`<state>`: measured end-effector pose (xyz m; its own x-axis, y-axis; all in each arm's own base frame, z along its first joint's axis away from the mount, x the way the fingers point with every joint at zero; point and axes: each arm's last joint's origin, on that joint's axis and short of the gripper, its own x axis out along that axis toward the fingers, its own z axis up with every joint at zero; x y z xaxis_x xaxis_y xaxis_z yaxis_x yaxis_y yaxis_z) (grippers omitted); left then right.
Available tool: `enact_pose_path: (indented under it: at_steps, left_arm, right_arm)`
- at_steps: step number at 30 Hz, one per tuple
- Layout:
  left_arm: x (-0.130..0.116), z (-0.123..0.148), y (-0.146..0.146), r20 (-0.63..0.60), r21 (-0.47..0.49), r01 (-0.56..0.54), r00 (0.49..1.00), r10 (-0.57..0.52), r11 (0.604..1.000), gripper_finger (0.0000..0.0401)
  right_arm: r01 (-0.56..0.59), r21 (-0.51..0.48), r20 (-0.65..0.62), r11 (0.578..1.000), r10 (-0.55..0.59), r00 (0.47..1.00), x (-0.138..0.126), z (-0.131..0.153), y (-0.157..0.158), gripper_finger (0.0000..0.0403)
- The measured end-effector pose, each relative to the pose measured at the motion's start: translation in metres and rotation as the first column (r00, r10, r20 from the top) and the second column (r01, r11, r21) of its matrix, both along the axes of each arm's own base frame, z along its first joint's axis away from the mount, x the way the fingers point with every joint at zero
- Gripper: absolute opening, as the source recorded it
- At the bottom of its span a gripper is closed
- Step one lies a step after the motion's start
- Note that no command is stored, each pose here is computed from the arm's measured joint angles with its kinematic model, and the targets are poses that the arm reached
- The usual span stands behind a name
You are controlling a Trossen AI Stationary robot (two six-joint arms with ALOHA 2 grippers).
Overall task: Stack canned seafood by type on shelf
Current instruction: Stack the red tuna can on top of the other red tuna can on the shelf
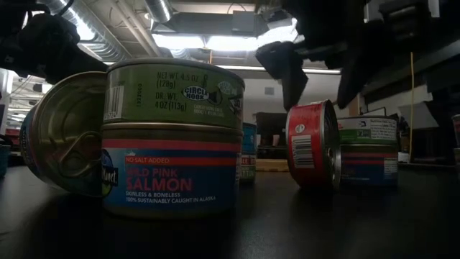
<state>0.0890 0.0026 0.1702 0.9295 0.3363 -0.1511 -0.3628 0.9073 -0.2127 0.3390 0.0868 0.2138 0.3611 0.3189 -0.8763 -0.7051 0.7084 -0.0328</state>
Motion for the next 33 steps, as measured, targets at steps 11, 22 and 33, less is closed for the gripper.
enact_pose_path:
  at_steps: [11, 22, 33]
  left_arm:
    - [0.0000, 0.0001, 0.0000, 0.000, 0.000, 0.000, 1.000, 0.000, 1.000, 0.0249]
    - [0.0000, 0.0001, 0.0000, 0.000, 0.000, 0.000, 1.000, 0.000, 1.000, 0.0249]
    - [0.0000, 0.0001, 0.0000, 0.000, 0.000, 0.000, 1.000, 0.000, 1.000, 0.0249]
  right_arm:
    - [0.000, 0.002, 0.007, 1.000, 0.000, 1.000, -0.0024, -0.0106, -0.0007, 0.0275]
    - [0.000, 0.002, 0.009, 1.000, 0.000, 1.000, -0.0023, -0.0105, -0.0007, 0.0275]
    - [0.001, 0.002, 0.009, 1.000, -0.001, 1.000, -0.0021, -0.0106, -0.0009, 0.0272]
